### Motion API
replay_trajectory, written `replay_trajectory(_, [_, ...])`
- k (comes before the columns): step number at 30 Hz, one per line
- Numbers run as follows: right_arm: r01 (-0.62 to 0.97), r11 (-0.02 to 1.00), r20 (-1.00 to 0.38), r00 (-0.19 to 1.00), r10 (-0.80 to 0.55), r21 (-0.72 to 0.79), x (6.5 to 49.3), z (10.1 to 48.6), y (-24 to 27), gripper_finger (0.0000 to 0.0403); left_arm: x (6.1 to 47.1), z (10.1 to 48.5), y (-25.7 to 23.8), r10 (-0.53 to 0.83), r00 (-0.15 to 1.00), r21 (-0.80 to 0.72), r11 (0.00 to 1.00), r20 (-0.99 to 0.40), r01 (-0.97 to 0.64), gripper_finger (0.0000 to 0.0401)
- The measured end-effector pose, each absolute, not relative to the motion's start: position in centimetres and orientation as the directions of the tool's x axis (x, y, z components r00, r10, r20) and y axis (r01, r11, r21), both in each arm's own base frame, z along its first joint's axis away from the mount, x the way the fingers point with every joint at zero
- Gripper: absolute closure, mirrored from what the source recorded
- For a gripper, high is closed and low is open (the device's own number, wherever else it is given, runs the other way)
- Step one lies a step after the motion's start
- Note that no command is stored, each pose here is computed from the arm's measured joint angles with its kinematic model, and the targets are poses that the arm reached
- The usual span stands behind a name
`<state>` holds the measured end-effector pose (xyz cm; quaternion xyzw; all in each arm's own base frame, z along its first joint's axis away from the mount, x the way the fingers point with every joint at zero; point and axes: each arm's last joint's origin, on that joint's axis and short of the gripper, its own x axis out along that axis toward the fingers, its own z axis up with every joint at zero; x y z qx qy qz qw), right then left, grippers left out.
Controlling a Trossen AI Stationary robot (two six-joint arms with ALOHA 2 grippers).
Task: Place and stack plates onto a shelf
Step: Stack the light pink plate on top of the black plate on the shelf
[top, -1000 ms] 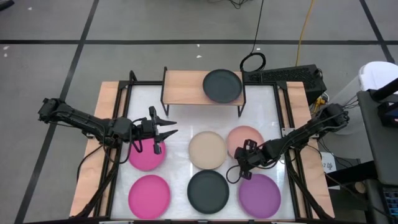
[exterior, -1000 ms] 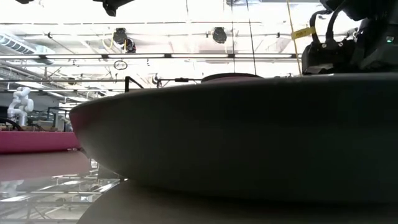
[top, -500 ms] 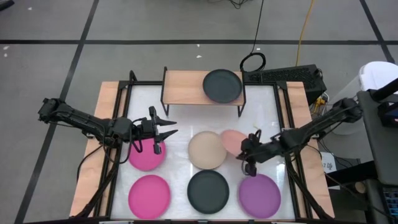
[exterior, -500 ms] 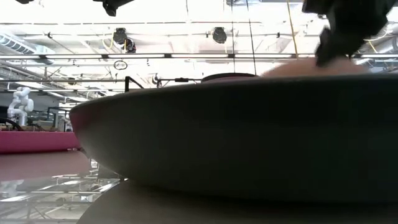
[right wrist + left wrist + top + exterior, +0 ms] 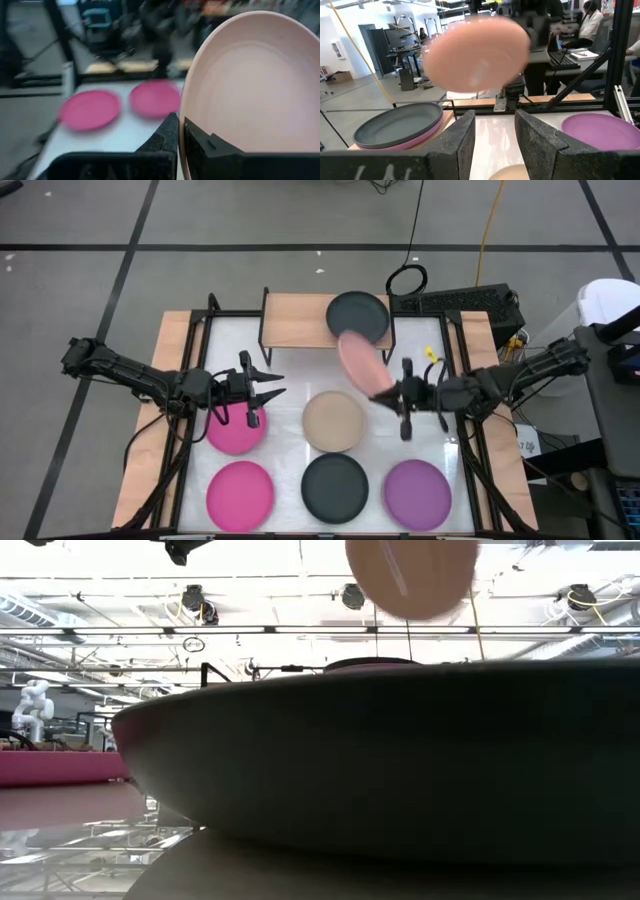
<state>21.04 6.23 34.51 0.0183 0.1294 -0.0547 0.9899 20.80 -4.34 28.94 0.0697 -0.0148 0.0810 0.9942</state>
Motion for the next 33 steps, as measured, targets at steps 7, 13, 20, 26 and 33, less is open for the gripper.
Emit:
replay_trajectory(7, [0.216,0.955,-0.230,0.937,-0.262,-0.204,23.0,37.1,2.6,0.0403,20.8,29.0,-4.3,0.160,0.986,0.139,0.977,0.042,-0.165,0.0256])
replay_trajectory(13, [0.229,0.923,-0.309,0.894,-0.325,-0.309,25.5,36.0,-1.3,0.0403,20.8,29.0,-4.1,0.170,0.985,0.136,0.975,0.042,-0.174,0.0256])
replay_trajectory(20, [0.257,0.901,-0.484,0.774,-0.408,-0.350,27.7,32.2,-5.3,0.0403,20.9,28.9,-4.1,0.171,0.984,0.139,0.975,0.041,-0.176,0.0256])
replay_trajectory(26, [0.255,0.898,-0.560,0.711,-0.426,-0.359,28.6,30.3,-6.5,0.0400,20.9,28.9,-4.1,0.171,0.984,0.140,0.974,0.040,-0.175,0.0256])
replay_trajectory(33, [0.255,0.896,-0.575,0.695,-0.431,-0.363,29.0,29.7,-6.8,0.0375,20.9,28.9,-4.1,0.171,0.984,0.141,0.974,0.040,-0.175,0.0256])
